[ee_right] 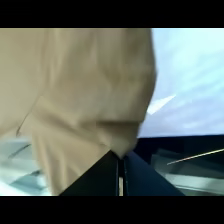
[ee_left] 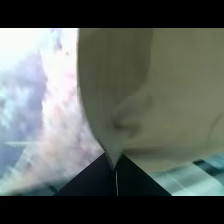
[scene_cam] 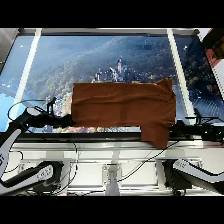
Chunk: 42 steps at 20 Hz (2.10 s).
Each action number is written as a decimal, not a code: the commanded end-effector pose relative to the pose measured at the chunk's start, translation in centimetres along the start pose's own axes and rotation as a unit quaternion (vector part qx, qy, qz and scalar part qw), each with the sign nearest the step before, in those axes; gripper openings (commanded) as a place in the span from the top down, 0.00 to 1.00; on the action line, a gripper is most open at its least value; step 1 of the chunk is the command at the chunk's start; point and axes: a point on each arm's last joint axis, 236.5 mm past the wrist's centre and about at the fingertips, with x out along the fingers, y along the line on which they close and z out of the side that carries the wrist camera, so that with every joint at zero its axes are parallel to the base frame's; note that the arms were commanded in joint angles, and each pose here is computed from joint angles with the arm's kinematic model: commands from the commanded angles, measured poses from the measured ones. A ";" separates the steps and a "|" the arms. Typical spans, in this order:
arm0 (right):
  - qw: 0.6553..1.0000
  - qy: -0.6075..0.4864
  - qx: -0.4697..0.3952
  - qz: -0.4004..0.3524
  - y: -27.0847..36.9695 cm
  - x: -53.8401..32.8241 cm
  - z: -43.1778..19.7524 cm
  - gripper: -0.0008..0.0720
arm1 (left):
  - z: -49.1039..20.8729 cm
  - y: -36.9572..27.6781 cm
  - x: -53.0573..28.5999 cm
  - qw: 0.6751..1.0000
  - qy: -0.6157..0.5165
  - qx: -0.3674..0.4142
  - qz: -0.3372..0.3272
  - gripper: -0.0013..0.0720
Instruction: Fold the clothes and pants, and hang the long-sleeved shirts on hangers.
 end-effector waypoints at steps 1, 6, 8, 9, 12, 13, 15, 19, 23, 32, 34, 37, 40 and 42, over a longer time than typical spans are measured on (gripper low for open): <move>0.998 -0.015 -0.037 0.037 3.9 -3.5 1.8 0.98 | 4.3 -2.4 -2.8 0.998 -0.054 0.031 -0.015 0.96; 0.992 -0.067 -0.108 0.017 9.0 -7.4 3.0 0.98 | 10.1 -7.3 -8.4 0.985 -0.153 0.057 -0.057 0.96; 0.982 -0.113 -0.148 0.026 12.5 -8.3 4.2 0.98 | 11.5 -8.7 -9.8 0.979 -0.183 0.051 -0.079 0.96; 0.975 -0.150 -0.160 0.031 14.2 -8.9 5.4 0.98 | 12.2 -8.8 -10.2 0.976 -0.199 0.045 -0.081 0.96; 0.953 -0.262 -0.149 0.024 17.0 -10.1 10.3 0.98 | 14.8 -8.2 -11.2 0.964 -0.257 0.031 -0.067 0.96; 0.943 -0.301 -0.143 0.015 17.6 -10.5 12.1 0.98 | 15.9 -8.3 -11.8 0.957 -0.281 0.020 -0.069 0.96; 0.918 -0.371 -0.141 0.010 19.4 -11.1 14.9 0.98 | 18.1 -8.2 -12.9 0.940 -0.335 0.011 -0.057 0.96; 0.909 -0.398 -0.124 0.000 20.4 -6.7 18.0 0.98 | 21.2 -8.6 -11.5 0.917 -0.399 0.016 -0.017 0.96; 0.929 -0.363 -0.070 -0.025 17.2 -1.1 20.6 0.98 | 23.0 -7.5 -7.1 0.914 -0.405 0.010 0.020 0.96; 0.939 -0.336 -0.066 -0.032 16.9 2.4 24.5 0.42 | 26.3 -7.2 -2.8 0.927 -0.373 0.010 0.022 0.54; 0.942 -0.328 -0.067 -0.029 17.1 2.4 24.2 0.04 | 26.2 -7.4 -3.2 0.928 -0.372 0.011 0.017 0.01; 0.943 -0.323 -0.079 -0.024 17.7 1.3 24.3 0.05 | 26.6 -7.1 -5.8 0.923 -0.385 0.005 0.010 0.01; 0.941 -0.324 -0.091 -0.021 18.3 -0.7 24.8 0.05 | 26.6 -5.2 -8.6 0.924 -0.382 -0.014 0.000 0.02; 0.941 -0.323 -0.097 -0.025 18.1 -1.8 24.9 0.05 | 24.9 -3.5 -8.2 0.945 -0.324 -0.032 -0.025 0.02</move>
